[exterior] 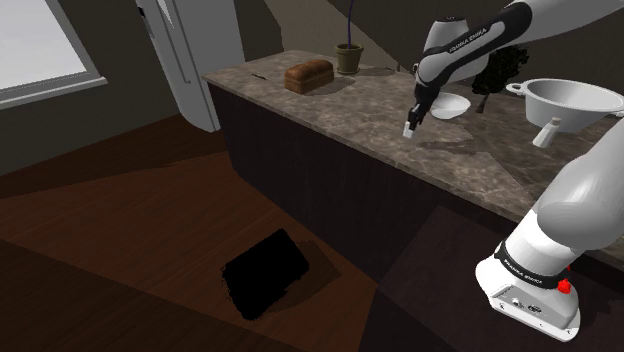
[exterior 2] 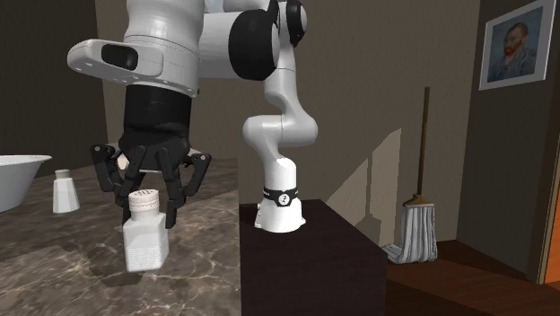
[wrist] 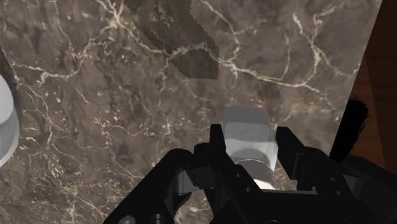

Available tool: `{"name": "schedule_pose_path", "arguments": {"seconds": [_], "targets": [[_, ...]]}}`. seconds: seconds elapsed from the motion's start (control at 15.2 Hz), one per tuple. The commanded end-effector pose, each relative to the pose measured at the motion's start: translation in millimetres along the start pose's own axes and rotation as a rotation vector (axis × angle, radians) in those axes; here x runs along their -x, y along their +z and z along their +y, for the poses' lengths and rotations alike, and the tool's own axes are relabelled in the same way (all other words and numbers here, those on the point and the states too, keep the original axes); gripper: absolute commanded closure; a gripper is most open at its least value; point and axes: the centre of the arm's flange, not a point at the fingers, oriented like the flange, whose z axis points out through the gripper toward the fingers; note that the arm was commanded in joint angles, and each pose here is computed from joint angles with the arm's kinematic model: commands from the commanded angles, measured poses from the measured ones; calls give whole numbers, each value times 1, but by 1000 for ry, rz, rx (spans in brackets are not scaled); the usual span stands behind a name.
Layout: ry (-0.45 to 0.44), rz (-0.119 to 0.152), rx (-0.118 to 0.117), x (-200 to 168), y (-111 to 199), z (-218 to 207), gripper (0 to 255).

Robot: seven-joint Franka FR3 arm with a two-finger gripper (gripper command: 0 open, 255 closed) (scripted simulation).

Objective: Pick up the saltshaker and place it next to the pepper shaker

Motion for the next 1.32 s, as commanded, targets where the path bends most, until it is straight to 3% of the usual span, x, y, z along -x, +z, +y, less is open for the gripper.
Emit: {"name": "schedule_pose_path", "arguments": {"seconds": [0.0, 1.25], "targets": [[0, 0, 0, -1, -10, 2, 255], [0, 0, 0, -10, -110, 13, 255]]}}
